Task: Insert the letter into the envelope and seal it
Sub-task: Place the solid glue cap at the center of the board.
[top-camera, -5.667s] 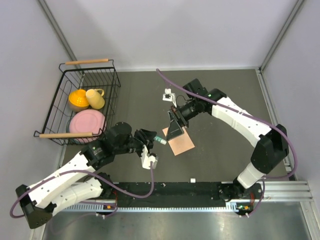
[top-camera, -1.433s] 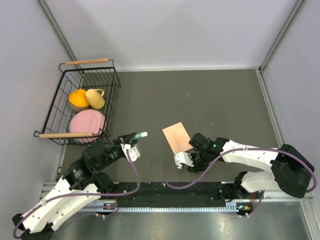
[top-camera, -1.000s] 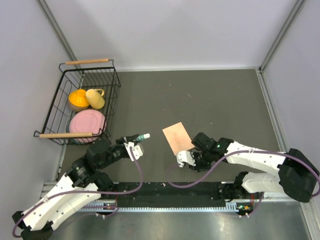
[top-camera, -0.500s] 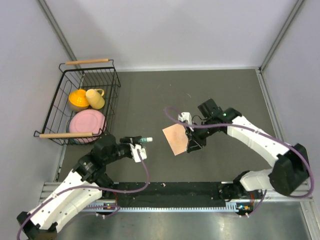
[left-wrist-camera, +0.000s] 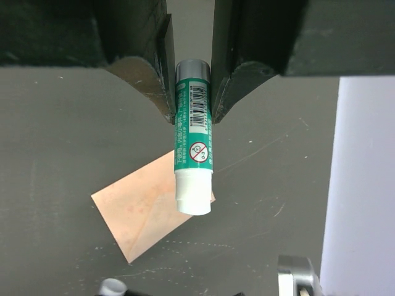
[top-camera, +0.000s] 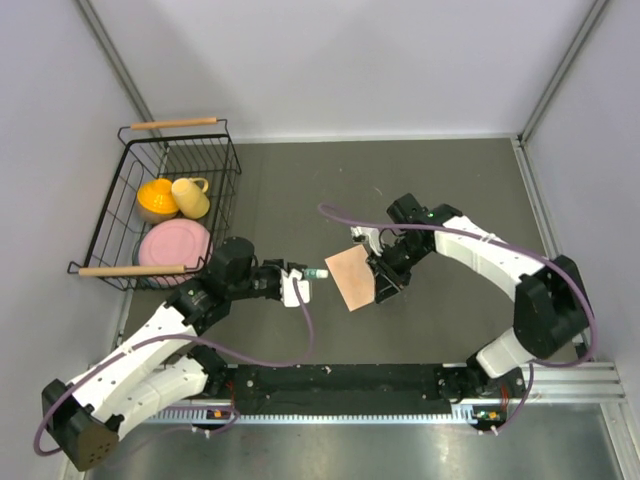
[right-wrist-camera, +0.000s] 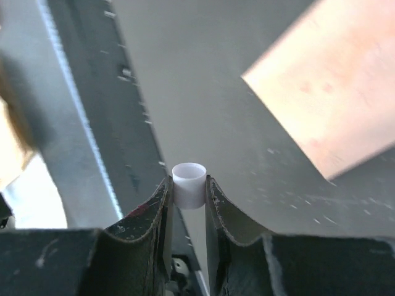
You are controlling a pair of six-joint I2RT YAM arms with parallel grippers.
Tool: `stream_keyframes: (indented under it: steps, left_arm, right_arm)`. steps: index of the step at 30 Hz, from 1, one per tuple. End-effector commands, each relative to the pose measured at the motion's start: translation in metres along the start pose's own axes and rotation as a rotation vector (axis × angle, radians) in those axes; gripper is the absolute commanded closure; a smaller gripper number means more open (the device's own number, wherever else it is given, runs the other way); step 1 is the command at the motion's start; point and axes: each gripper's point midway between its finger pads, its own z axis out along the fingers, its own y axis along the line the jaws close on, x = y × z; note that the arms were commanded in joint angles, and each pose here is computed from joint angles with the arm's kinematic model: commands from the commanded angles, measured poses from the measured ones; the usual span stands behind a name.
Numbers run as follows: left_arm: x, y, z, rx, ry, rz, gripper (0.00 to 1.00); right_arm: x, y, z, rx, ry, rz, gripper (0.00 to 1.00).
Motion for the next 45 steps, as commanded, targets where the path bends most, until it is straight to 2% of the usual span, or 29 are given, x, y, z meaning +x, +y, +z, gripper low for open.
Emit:
stream_keyframes:
  steps: [1, 5, 8, 18, 24, 32, 35, 38, 42, 45]
  left_arm:
    - [0.0, -0.012, 0.0, 0.013, -0.038, -0.019, 1.0]
    - [0.0, -0.012, -0.001, 0.019, -0.024, -0.05, 1.0]
    - [0.001, -0.013, -0.003, 0.019, -0.02, -0.062, 1.0]
    - [0.002, -0.014, -0.003, 0.013, -0.023, -0.062, 1.0]
    - [0.004, -0.016, -0.005, 0.015, -0.02, -0.053, 1.0]
    - [0.005, -0.019, -0.005, 0.026, -0.025, -0.051, 1.0]
    - [0.004, -0.019, -0.004, 0.029, -0.027, -0.048, 1.0]
    - [0.006, -0.018, -0.003, 0.032, -0.021, -0.047, 1.0]
    - [0.011, -0.023, -0.001, 0.045, -0.015, -0.037, 1.0]
    - [0.004, -0.025, 0.0, 0.064, -0.047, -0.046, 1.0]
  right_arm:
    - [0.017, -0.073, 0.0, 0.298, 0.093, 0.015, 0.96]
    - [0.036, -0.123, -0.004, 0.502, 0.152, 0.049, 0.95]
    - [0.037, -0.14, -0.008, 0.566, 0.152, 0.065, 0.92]
    - [0.059, -0.159, 0.004, 0.594, 0.211, 0.037, 0.78]
    - [0.057, -0.155, 0.004, 0.579, 0.199, 0.036, 0.54]
    - [0.052, -0.141, 0.003, 0.526, 0.181, 0.041, 0.43]
    - [0.049, -0.139, 0.001, 0.528, 0.181, 0.039, 0.42]
    - [0.044, -0.135, -0.004, 0.527, 0.167, 0.028, 0.36]
    - [0.022, -0.12, -0.019, 0.498, 0.09, -0.012, 0.25]
    - [-0.015, -0.08, -0.034, 0.366, -0.077, -0.109, 0.21]
